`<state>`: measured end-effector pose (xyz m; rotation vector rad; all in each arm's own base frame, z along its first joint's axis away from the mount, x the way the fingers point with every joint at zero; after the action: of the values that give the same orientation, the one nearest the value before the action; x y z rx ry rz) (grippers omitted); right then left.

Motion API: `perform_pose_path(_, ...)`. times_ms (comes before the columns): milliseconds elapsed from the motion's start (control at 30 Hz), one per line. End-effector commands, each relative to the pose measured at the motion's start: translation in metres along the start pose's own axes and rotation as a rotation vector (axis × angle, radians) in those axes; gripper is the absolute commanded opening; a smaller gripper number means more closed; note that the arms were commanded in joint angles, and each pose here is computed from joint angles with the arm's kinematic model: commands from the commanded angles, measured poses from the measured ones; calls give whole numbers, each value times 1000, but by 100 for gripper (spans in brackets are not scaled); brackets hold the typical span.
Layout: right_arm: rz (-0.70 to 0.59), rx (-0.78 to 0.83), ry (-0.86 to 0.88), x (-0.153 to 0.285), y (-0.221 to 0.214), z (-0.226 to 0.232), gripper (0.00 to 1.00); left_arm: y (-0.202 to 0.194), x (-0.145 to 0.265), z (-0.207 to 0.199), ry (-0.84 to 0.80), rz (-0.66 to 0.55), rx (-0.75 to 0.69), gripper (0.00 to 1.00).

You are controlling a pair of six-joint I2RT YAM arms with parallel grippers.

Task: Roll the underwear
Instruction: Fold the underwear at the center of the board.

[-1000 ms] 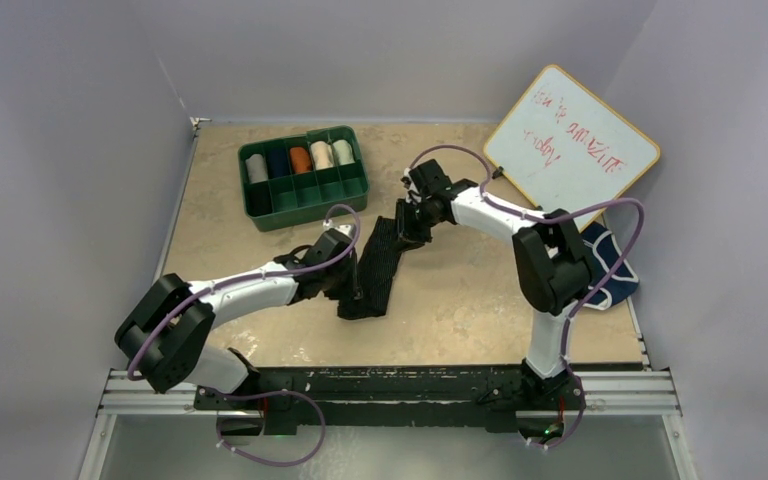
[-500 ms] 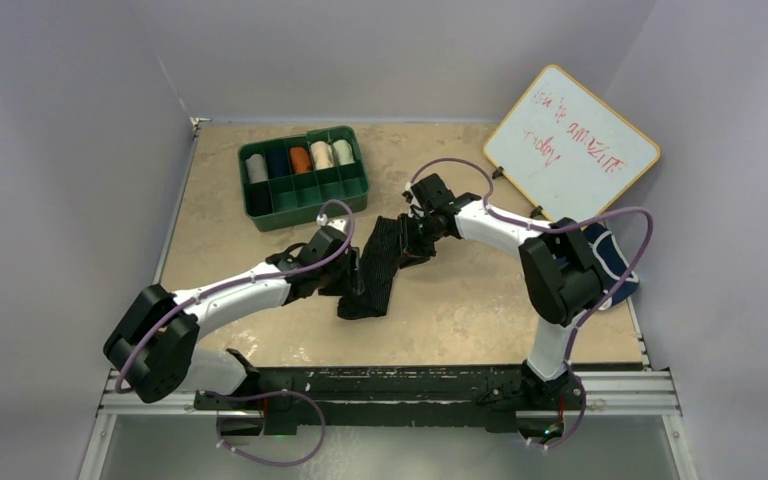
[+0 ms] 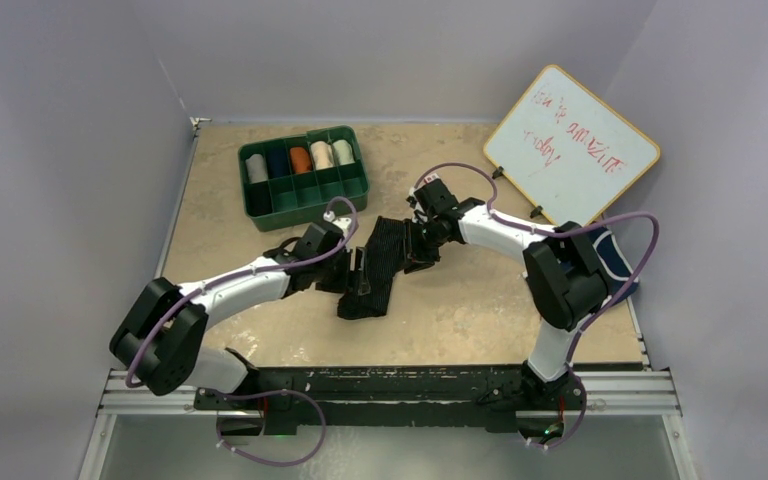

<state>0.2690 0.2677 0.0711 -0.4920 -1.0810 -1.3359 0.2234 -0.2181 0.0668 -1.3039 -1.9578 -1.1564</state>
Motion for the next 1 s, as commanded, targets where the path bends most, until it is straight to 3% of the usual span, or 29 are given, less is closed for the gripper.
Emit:
perform_pose_path(0, -26, 12, 8, 8, 3, 4, 33, 6, -4, -1, -26, 10, -55, 65)
perform_pose_path(167, -9, 5, 11, 6, 0, 3, 33, 3, -8, 2, -31, 42, -70, 61)
perform_pose_path(767, 8, 2, 1, 5, -2, 1, 32, 4, -10, 10, 13, 24, -67, 8)
perform_pose_path(967, -1, 8, -28, 10, -1, -2, 32, 2, -7, 7, -12, 37, -88, 0)
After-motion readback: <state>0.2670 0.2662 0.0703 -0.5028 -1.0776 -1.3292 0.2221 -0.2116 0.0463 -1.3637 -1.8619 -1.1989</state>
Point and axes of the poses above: each gripper's point midway between its finger pads, its own x axis back along the fingers, its own z axis along the line the jaws close on, y = z × x, the point moved 2 cm from there along x, back along the fingers, and after that the axes turned 14 degrees about x, right-handed, at the moved point
